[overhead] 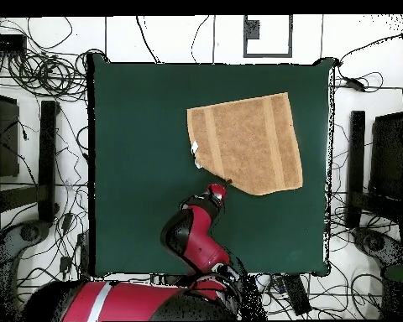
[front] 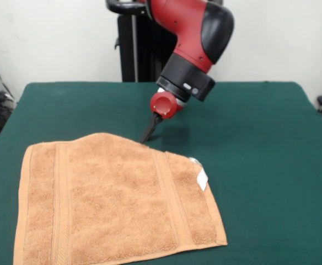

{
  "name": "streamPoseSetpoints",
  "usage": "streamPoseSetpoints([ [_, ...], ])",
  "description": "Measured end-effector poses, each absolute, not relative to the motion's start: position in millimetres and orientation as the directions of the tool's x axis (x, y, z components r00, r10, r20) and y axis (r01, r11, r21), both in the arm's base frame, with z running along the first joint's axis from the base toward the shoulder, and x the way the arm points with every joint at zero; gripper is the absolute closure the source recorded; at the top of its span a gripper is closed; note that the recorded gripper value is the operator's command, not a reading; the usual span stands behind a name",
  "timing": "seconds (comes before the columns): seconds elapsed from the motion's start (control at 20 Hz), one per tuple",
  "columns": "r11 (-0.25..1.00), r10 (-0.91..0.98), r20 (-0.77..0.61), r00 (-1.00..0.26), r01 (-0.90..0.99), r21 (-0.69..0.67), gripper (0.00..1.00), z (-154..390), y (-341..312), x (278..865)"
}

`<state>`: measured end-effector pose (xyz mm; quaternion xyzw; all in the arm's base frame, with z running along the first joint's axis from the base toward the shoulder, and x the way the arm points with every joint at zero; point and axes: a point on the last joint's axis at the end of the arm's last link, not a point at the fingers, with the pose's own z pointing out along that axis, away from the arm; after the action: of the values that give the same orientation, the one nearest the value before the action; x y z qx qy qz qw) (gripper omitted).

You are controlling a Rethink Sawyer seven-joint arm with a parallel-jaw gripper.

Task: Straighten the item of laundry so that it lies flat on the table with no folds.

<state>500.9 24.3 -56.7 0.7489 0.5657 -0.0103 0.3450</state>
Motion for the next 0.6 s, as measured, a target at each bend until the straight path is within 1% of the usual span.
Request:
streamPoseSetpoints([
  [0.6,-0.14,0.838,-0.395,0.377,0.848,0.512,0.0,-57.3,18.2,506.5],
])
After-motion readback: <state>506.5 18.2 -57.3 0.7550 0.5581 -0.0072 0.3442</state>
